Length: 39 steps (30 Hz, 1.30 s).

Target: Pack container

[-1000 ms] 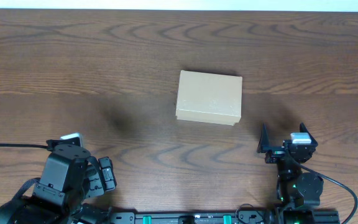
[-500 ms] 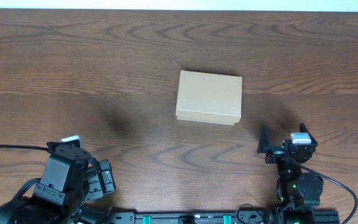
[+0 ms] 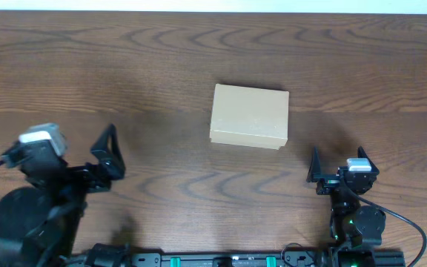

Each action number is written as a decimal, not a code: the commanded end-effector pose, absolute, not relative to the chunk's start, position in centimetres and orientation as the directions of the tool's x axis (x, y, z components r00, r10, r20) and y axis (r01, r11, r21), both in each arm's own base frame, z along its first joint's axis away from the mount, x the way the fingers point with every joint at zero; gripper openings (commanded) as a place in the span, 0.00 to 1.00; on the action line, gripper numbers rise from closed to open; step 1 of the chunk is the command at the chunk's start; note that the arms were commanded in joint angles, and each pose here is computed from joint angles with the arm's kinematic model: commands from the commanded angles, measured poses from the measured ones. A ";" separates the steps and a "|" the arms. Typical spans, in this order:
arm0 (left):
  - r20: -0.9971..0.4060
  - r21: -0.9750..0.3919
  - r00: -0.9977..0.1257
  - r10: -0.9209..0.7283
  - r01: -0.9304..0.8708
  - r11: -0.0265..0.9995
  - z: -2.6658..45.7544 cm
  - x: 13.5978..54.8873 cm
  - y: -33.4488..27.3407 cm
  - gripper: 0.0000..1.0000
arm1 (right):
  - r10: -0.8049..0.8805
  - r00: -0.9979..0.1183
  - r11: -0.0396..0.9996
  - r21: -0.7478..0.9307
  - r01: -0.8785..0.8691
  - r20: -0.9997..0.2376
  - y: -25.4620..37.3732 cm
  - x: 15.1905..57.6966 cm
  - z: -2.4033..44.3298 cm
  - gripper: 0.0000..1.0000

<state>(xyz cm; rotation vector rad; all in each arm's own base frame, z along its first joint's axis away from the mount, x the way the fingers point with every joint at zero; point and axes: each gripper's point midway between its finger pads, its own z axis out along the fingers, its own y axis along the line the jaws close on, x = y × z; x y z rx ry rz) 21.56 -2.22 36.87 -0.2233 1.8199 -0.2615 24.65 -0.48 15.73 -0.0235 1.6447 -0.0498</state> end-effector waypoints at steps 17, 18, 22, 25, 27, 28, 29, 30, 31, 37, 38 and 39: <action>-0.940 0.186 0.283 0.189 -0.040 0.982 38.1 19.4 -0.1 0.95 | -0.040 -0.076 0.999 -0.042 0.020 -0.996 -0.6 24.6 15.6 0.99; -0.937 0.186 0.292 0.190 -0.041 0.982 37.4 19.6 -0.1 0.95 | -0.040 -0.076 0.999 -0.042 0.020 -0.996 -0.6 24.6 15.6 0.99; -0.938 0.185 0.291 0.189 -0.040 0.982 34.7 20.6 0.0 0.95 | -0.040 -0.076 0.999 -0.042 0.020 -0.996 -0.6 24.6 15.6 0.99; -0.935 0.185 0.298 0.190 -0.047 0.982 33.5 20.9 0.1 0.95 | -0.040 -0.076 0.999 -0.042 0.020 -0.996 -0.6 24.6 15.6 0.99; -0.934 0.179 0.302 0.190 -0.067 0.982 32.8 21.0 0.4 0.95 | -0.040 -0.076 0.999 -0.042 0.020 -0.996 -0.6 24.6 15.6 0.99; -0.935 0.177 0.300 0.190 -0.072 0.982 32.4 21.0 0.5 0.95 | -0.040 -0.076 0.999 -0.042 0.020 -0.996 -0.6 24.6 15.6 0.99; -0.936 0.176 0.298 0.190 -0.073 0.982 32.0 21.1 0.5 0.95 | -0.040 -0.076 0.999 -0.042 0.020 -0.996 -0.6 24.6 15.6 0.99; -0.937 0.175 0.294 0.190 -0.075 0.982 31.5 21.2 0.6 0.95 | -0.040 -0.076 0.999 -0.042 0.020 -0.996 -0.6 24.6 15.6 0.99; -0.938 0.175 0.290 0.189 -0.073 0.982 31.1 21.2 0.6 0.95 | -0.040 -0.076 0.999 -0.042 0.020 -0.996 -0.6 24.6 15.6 0.99; -0.948 0.160 0.266 0.172 -0.064 0.985 28.9 22.1 0.6 0.95 | -0.040 -0.076 0.999 -0.042 0.020 -0.996 -0.6 24.6 15.6 0.99; -0.949 0.160 0.265 0.172 -0.064 0.985 28.6 22.2 0.6 0.95 | -0.040 -0.076 0.999 -0.042 0.020 -0.996 -0.6 24.6 15.6 0.99; -0.949 0.156 0.267 0.168 -0.063 0.986 28.3 22.3 0.7 0.95 | -0.040 -0.076 0.999 -0.042 0.020 -0.996 -0.6 24.6 15.6 0.99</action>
